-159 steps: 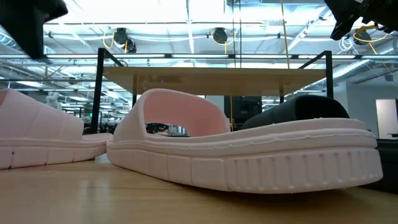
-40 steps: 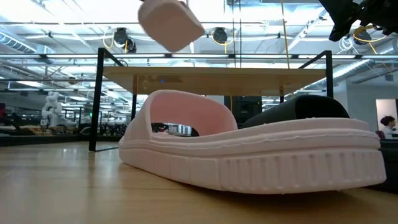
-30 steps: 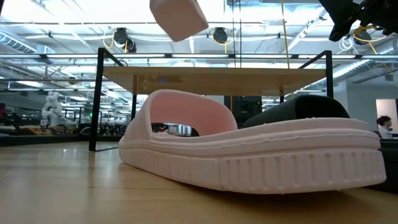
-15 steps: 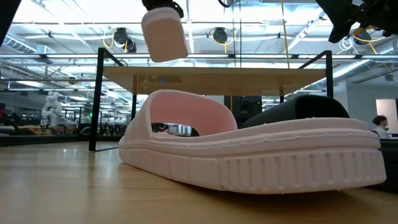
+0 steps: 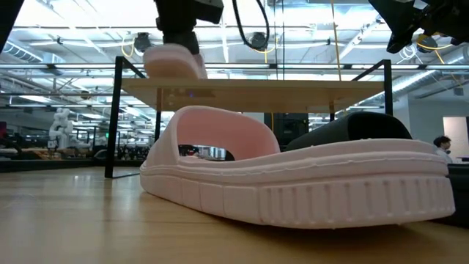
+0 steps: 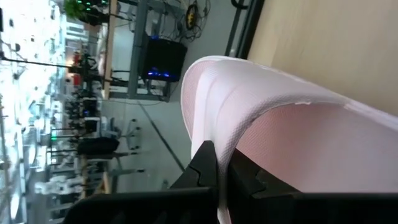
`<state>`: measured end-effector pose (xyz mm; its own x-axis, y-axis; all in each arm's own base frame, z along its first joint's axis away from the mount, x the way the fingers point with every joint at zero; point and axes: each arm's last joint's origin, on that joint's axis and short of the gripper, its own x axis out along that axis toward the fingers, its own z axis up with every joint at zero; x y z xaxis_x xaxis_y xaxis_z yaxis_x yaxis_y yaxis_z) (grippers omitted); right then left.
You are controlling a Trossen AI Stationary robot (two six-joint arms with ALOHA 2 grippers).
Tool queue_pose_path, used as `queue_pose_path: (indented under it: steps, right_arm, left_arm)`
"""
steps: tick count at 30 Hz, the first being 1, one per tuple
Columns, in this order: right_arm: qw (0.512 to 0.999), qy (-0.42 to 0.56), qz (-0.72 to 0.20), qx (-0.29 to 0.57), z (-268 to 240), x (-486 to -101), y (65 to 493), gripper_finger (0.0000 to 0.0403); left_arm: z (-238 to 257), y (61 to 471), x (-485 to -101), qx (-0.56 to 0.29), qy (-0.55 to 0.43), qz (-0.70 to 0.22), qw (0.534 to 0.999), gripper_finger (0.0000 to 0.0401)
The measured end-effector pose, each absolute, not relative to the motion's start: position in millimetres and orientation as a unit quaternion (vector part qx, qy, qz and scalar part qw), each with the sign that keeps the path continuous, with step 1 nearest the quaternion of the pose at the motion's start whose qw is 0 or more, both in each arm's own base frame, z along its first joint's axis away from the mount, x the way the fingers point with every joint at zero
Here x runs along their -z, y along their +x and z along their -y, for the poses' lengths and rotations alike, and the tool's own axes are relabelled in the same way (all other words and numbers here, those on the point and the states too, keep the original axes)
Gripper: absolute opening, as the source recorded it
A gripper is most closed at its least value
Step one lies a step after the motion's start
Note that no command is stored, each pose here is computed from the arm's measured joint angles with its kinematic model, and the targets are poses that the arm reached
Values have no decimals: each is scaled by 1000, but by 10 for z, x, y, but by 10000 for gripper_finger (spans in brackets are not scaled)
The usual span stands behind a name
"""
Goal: Pick and place slides into the shelf
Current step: Put the left pink slipper on the shelf
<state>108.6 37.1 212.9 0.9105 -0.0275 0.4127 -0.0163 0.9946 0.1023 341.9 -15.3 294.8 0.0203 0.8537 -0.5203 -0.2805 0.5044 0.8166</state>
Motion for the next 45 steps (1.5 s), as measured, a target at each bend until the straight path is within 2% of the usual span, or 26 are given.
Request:
queue_pose_path:
  steps: [12, 45]
  right_arm:
    - [975, 63, 212, 0, -371, -2129, 1086, 189]
    - [975, 63, 212, 0, -371, -2129, 1086, 189]
  left_arm:
    - [182, 3385, -2828, -413, 259, -576, 656, 0]
    - [193, 3381, -2815, -388, 254, -598, 654, 0]
